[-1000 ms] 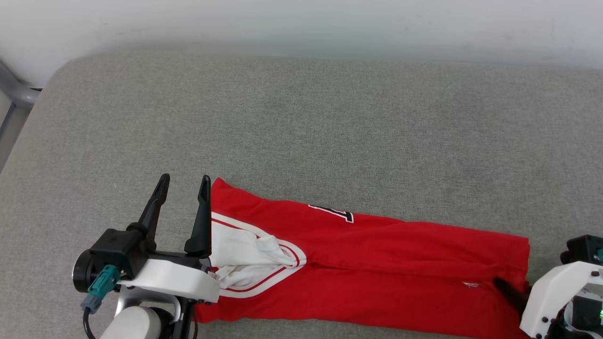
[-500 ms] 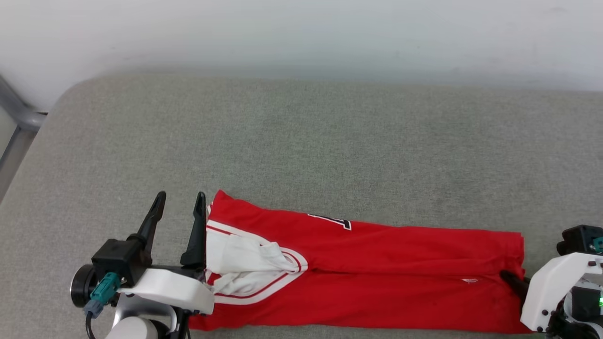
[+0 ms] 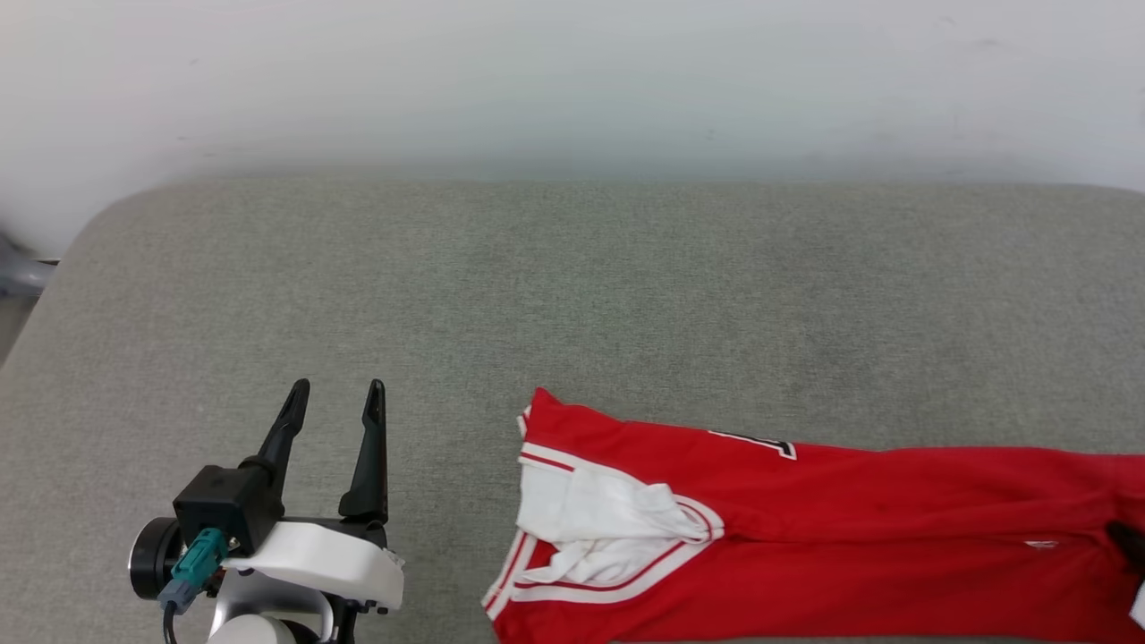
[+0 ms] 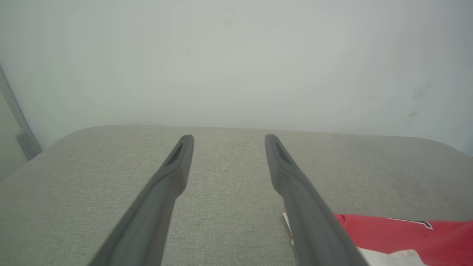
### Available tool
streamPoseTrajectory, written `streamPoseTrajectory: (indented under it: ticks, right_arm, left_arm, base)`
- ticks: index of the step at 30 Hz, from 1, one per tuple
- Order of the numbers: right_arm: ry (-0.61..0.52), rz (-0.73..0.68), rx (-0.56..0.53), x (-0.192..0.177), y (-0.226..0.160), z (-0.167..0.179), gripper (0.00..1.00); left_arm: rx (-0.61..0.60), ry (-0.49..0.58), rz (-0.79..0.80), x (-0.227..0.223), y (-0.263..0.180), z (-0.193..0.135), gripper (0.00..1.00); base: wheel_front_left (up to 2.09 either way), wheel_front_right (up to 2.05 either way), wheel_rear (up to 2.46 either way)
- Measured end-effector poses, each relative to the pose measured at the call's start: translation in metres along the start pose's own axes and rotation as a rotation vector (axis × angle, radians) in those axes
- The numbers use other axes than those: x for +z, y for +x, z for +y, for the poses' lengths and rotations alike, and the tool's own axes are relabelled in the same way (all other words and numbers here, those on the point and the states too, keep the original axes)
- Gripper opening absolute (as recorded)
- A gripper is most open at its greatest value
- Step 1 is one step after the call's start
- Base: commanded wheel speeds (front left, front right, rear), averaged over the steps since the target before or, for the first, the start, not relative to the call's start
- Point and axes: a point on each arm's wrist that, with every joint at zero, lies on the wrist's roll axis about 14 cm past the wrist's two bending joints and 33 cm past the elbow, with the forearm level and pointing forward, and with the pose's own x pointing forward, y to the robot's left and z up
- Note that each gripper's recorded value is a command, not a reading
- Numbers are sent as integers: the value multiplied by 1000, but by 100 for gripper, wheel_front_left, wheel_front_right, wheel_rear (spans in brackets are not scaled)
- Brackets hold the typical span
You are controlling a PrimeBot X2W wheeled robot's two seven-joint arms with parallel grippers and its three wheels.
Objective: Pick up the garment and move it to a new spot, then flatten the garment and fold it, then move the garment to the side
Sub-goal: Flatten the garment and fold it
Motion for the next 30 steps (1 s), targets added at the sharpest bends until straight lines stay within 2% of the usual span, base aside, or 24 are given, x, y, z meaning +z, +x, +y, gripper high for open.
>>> streamPoseTrajectory:
  ticks: [4,6,11,15,21,26,27,30]
  right_arm:
    - [46,-28,-22,7,-8,-13,0]
    - [108,-29,27,6,-7,-2,0]
    - [252,-18,269,12,-7,56,0]
    - [317,27,446,13,-11,95,0]
    - [365,161,681,-4,-14,155,0]
    - [391,276,807,-28,-7,203,0]
    - [385,333,863,-39,-2,232,0]
    - [371,389,911,-52,1,260,0]
  left_arm:
    - [-13,-3,7,-2,2,-5,100]
    - [-19,-5,12,-4,3,-7,100]
    - [-24,-4,17,-5,3,-8,100]
    - [-17,0,20,-4,2,-6,100]
    - [-1,6,20,-3,-2,0,100]
    - [12,5,21,-3,-2,4,100]
    - [27,0,22,-4,-2,8,100]
    - [40,-2,38,-10,-3,12,100]
  base:
    - [0,0,0]
    - [0,0,0]
    - [0,0,0]
    - [0,0,0]
    - [0,0,0]
    - [0,0,0]
    - [0,0,0]
    - [0,0,0]
